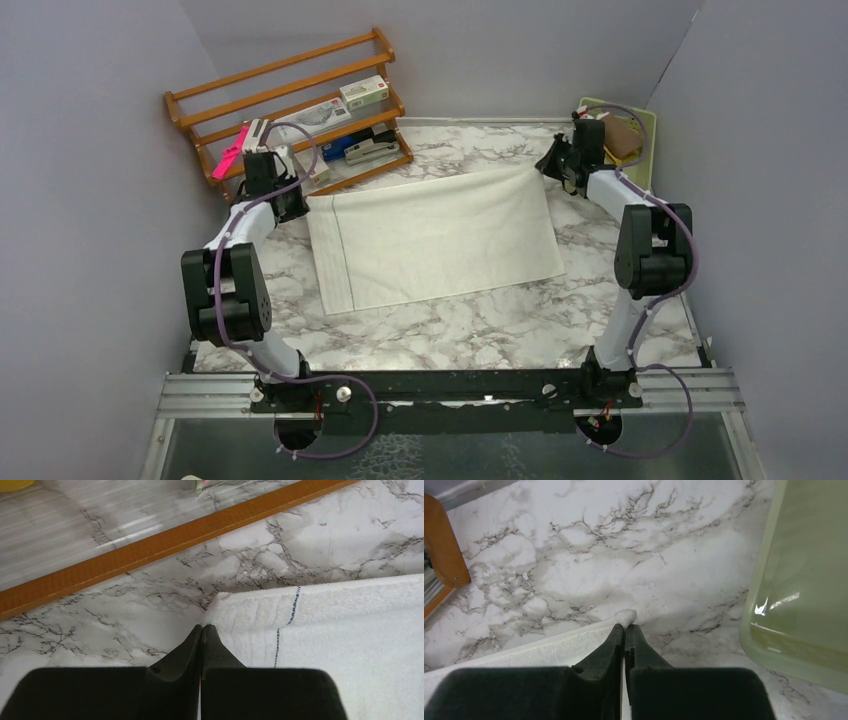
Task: Roll the towels
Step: Fold the towel at the center of the board.
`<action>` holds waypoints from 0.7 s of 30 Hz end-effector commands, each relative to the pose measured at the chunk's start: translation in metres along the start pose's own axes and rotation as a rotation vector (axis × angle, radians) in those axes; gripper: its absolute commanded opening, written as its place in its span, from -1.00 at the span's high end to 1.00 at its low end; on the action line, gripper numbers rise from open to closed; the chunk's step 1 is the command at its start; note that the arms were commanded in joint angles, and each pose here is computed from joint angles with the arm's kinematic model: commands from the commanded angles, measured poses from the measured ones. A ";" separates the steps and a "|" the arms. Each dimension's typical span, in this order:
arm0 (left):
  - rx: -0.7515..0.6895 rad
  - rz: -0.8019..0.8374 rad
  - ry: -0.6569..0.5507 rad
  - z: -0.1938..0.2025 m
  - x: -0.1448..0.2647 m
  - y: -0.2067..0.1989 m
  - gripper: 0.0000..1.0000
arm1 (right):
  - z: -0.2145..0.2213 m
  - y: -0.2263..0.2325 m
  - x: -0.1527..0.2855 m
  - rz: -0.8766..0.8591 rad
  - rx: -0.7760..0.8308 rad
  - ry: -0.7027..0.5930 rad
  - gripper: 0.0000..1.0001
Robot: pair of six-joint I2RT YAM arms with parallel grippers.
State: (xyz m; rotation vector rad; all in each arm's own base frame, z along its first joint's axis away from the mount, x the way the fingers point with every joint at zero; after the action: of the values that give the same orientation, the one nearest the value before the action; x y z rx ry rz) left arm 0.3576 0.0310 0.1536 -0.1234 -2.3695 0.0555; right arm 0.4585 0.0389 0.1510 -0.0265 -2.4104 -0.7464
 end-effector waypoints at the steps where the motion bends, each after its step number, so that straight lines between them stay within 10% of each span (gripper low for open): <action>1: -0.008 -0.100 -0.068 -0.027 -0.007 0.021 1.00 | -0.025 0.003 -0.018 -0.007 0.034 -0.078 0.98; 21: 0.004 0.005 -0.148 -0.032 -0.012 0.011 1.00 | -0.015 0.003 -0.023 -0.037 0.028 -0.002 0.98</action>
State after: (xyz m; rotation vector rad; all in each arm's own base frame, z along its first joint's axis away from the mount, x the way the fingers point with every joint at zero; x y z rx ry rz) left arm 0.4025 0.0410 0.1580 -0.1168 -2.4576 0.0107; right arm 0.4965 0.0453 0.1325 0.0452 -2.3897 -0.7326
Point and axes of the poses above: each gripper's point midway between its finger pads, its own x axis back along the fingers, its own y axis along the line the jaws close on, z = x × y, the point moved 8 cm from there along x, back along the fingers, and after that the axes turned 12 degrees about -x, right-handed, at the moved point
